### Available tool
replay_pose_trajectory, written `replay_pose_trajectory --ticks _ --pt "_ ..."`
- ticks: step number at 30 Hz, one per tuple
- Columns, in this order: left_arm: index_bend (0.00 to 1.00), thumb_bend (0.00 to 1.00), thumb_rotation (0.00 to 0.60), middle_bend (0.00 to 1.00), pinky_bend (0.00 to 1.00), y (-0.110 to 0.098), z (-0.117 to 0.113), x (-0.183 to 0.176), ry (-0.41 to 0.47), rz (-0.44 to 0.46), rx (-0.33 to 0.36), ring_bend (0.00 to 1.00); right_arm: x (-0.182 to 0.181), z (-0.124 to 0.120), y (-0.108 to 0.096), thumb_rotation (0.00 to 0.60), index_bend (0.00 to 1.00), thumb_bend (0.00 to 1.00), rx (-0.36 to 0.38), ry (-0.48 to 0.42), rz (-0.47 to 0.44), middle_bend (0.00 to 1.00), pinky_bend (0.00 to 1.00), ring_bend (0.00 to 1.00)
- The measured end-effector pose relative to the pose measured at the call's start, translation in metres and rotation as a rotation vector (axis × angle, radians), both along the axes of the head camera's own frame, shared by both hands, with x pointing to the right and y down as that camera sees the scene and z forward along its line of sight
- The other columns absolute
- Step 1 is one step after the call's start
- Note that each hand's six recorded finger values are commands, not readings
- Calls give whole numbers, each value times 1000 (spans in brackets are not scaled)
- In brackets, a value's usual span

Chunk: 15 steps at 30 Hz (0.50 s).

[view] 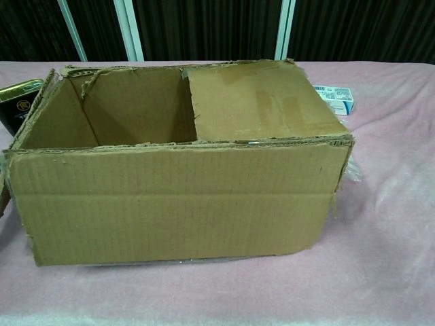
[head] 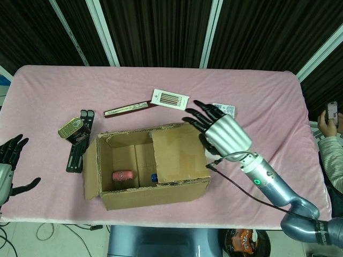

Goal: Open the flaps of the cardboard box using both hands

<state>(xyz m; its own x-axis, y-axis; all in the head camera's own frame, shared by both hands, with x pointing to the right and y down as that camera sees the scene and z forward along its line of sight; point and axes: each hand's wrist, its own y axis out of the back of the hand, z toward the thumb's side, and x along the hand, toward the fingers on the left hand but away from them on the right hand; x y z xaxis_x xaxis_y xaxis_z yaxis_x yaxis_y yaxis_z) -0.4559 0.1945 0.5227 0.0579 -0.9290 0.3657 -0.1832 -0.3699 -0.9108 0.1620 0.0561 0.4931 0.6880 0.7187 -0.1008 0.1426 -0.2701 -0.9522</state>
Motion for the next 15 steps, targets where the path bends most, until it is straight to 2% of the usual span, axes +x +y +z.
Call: replay_pose_trajectory --ticks 5,8,15 --pt "0 122 600 0 93 -1 0 -2 2 -7 1 23 -49 8 8 600 254 689 -28 31 -150 219 230 98" --pt "0 123 600 0 93 -2 0 -3 4 -9 2 23 -72 17 13 600 280 713 -52 46 -210 237 230 112" --pt "0 123 600 0 94 -3 -1 -4 3 -3 7 23 -107 36 20 600 291 749 -94 84 -280 258 230 116"
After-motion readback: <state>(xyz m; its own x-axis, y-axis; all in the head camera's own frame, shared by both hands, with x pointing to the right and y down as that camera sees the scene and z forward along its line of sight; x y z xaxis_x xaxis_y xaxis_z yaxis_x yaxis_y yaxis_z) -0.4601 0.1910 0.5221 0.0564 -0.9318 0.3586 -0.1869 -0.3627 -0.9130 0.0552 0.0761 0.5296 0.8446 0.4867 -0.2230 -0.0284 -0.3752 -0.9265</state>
